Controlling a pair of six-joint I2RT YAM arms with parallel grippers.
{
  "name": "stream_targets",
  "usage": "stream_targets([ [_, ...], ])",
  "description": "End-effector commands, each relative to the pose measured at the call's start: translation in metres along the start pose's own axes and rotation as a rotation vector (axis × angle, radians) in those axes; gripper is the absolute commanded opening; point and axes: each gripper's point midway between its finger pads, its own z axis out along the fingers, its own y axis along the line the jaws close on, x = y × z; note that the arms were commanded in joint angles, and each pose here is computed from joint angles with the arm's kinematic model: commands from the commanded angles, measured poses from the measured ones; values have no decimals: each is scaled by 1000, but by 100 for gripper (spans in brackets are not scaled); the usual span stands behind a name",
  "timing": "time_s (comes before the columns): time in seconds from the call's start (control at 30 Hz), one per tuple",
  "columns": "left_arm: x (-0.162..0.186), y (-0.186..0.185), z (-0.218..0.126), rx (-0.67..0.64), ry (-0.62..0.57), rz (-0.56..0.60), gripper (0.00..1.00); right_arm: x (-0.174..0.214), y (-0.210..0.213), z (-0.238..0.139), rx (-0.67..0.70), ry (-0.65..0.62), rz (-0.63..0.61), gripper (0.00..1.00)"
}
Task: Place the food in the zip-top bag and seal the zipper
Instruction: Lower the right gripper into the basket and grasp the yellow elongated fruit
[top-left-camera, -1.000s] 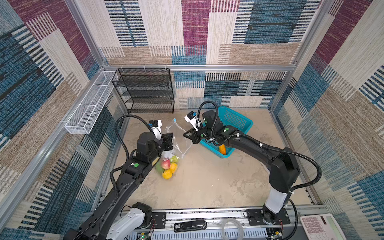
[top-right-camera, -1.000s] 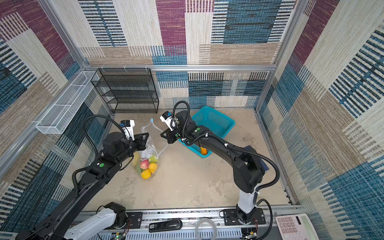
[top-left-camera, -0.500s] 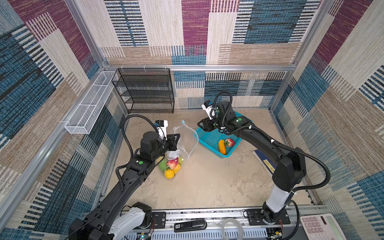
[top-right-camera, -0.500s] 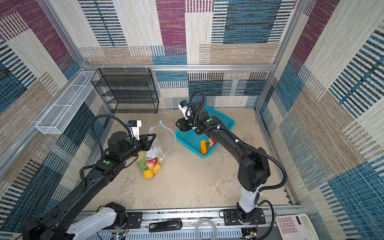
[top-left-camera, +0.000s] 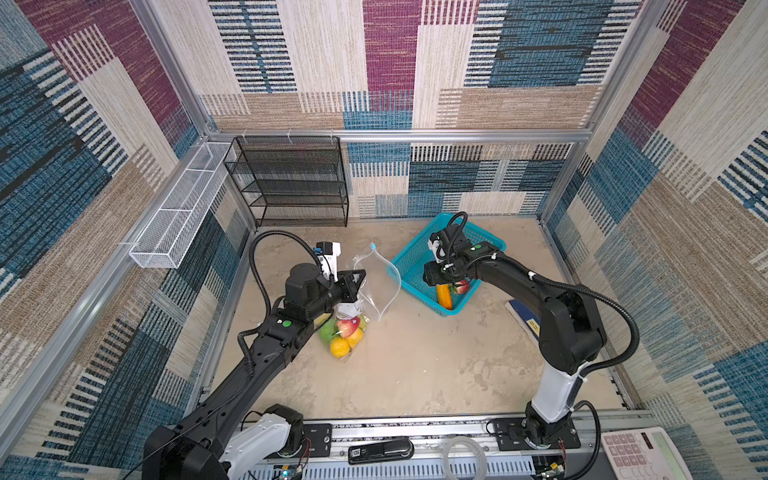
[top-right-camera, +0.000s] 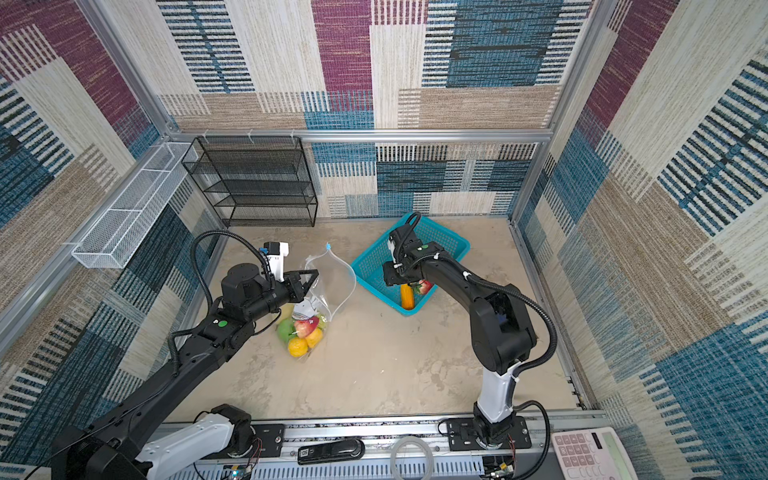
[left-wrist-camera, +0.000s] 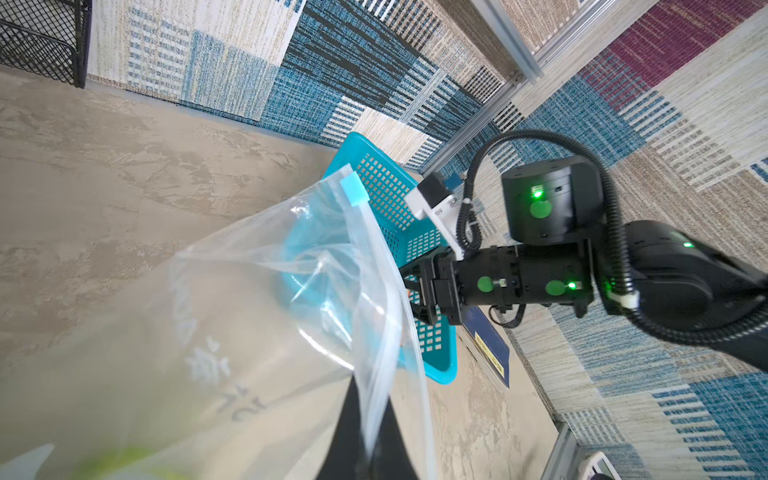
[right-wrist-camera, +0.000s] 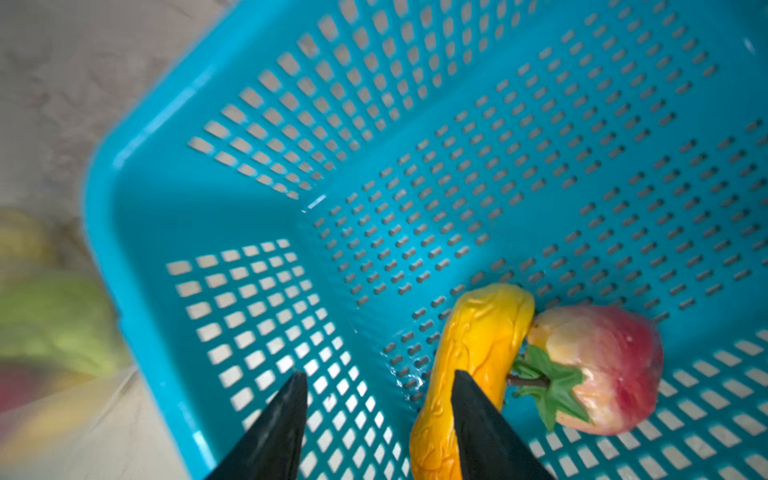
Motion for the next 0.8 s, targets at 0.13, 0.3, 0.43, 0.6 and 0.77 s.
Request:
stream_targets([
  [0.13,-1,-2,-2,17,-21,-13,0,24,-33,15,134,71,65,59],
  [0.3,-1,-2,0,15,-17,-18,0,31,-36,24,116,84,77,58],
  [0.43,0,-2,-1,16,-17,-21,0,38,-38,36,119,106,77,57],
  [0.6,-1,0,-3,7,-27,-24,0,38,-38,48,111,113,70,57],
  [0.77,-1,-1,-4,6,-29,-25,0,35,-36,58,99,109,59,56],
])
